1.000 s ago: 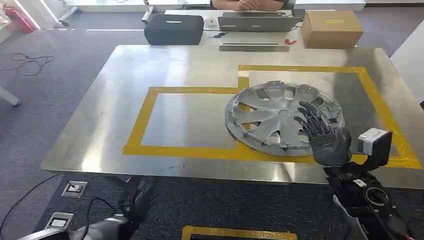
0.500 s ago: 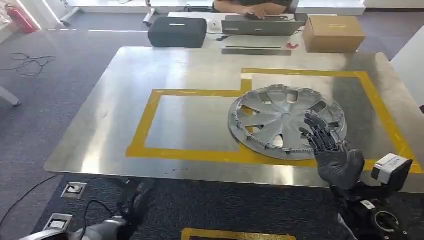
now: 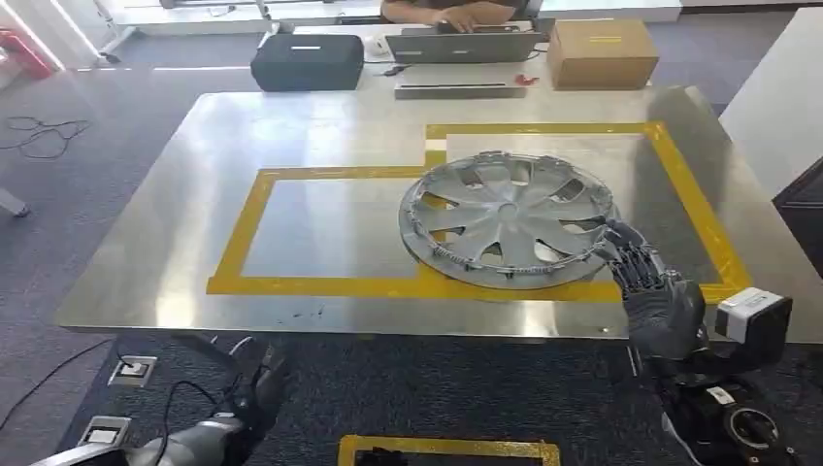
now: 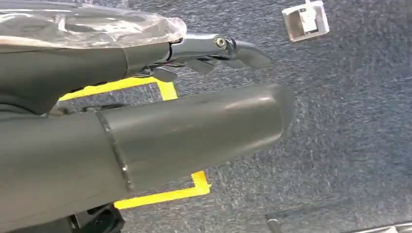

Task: Take the parts from the cabinet and place them on the table.

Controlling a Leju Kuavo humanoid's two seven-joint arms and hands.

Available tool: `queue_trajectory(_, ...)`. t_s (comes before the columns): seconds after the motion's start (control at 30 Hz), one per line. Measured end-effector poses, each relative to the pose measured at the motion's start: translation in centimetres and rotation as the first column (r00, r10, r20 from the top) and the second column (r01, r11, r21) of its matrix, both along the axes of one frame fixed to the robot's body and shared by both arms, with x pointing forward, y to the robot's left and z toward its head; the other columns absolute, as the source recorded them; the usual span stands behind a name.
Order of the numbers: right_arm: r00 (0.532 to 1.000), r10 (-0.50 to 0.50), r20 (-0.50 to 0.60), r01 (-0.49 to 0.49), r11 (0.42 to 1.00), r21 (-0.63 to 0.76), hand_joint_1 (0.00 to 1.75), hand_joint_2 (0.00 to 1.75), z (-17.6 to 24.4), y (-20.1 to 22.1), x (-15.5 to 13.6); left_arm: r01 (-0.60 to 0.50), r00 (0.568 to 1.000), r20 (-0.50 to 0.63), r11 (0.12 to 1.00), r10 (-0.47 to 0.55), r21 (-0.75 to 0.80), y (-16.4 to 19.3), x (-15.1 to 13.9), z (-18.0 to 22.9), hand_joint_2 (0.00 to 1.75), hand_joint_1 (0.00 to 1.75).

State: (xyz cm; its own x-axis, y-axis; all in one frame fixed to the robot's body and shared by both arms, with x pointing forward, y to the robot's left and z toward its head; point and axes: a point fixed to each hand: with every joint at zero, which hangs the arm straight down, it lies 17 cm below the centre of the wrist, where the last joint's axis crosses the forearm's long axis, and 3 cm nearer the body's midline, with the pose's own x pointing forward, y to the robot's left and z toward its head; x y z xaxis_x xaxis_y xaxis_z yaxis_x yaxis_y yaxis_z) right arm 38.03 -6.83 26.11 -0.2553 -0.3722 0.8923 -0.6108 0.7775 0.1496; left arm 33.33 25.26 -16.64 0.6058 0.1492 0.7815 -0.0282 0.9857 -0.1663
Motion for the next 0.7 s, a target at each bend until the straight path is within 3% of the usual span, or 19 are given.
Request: queue_trajectory(0.7, 0.998, 0.038, 0.050, -0.039, 0.999, 0.031, 0.00, 0.00, 1.2, -0.7, -0.7, 0.015, 1.000, 0.008, 1.000, -0.015, 0.000, -0.5, 1.0, 0.6, 0.00, 0.00)
